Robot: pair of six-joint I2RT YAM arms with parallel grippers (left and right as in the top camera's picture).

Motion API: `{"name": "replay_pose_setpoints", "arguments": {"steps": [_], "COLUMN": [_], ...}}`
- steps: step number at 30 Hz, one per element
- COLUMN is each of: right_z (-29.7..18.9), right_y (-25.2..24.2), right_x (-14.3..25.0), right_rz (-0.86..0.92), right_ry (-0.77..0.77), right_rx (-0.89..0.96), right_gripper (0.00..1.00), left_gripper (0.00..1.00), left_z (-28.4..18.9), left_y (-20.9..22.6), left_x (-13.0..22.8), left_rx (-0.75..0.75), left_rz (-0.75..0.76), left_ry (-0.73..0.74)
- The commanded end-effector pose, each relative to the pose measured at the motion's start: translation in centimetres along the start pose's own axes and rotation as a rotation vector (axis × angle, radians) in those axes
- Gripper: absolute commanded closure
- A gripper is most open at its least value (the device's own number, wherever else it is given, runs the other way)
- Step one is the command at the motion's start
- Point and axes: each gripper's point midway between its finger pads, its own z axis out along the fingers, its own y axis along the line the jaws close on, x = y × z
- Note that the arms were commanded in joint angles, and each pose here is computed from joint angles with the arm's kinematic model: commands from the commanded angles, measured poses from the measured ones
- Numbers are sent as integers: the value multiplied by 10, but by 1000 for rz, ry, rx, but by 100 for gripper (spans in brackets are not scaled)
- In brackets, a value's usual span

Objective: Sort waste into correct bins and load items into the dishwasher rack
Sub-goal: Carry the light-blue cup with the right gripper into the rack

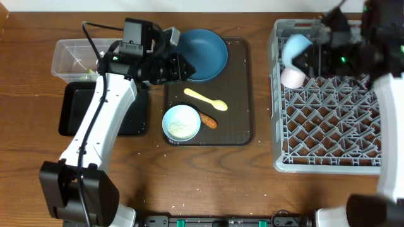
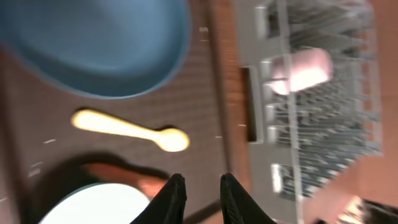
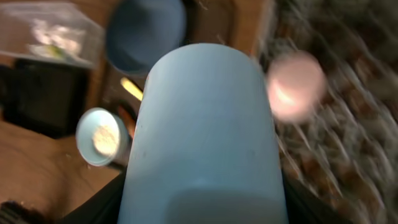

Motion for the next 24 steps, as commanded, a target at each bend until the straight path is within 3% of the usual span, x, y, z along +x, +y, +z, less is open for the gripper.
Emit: {"name": "replay_pose_setpoints", "arguments": {"steps": [1,5,12,24], "right_z": [1,8,35,104], "right_y": [-24,-29,-48,-76], "right_x": [23,55,66,89], "right_rz": [100,140,182,243], "right_ry": [97,256,383,619], "right_rx": [160,192,240,248], "right_gripper": [58,57,56,55], "left_gripper": [77,77,77,77], "left_z": [-3,-5,-10,-11], "left_y": [26,39,56,58], "left_x": [-4,3,11,17], "left_rx": [-148,-219,-318,-328], "left_rz": [-13,-31,-46,-25], "left_ry": [-30,-8,13,37]}}
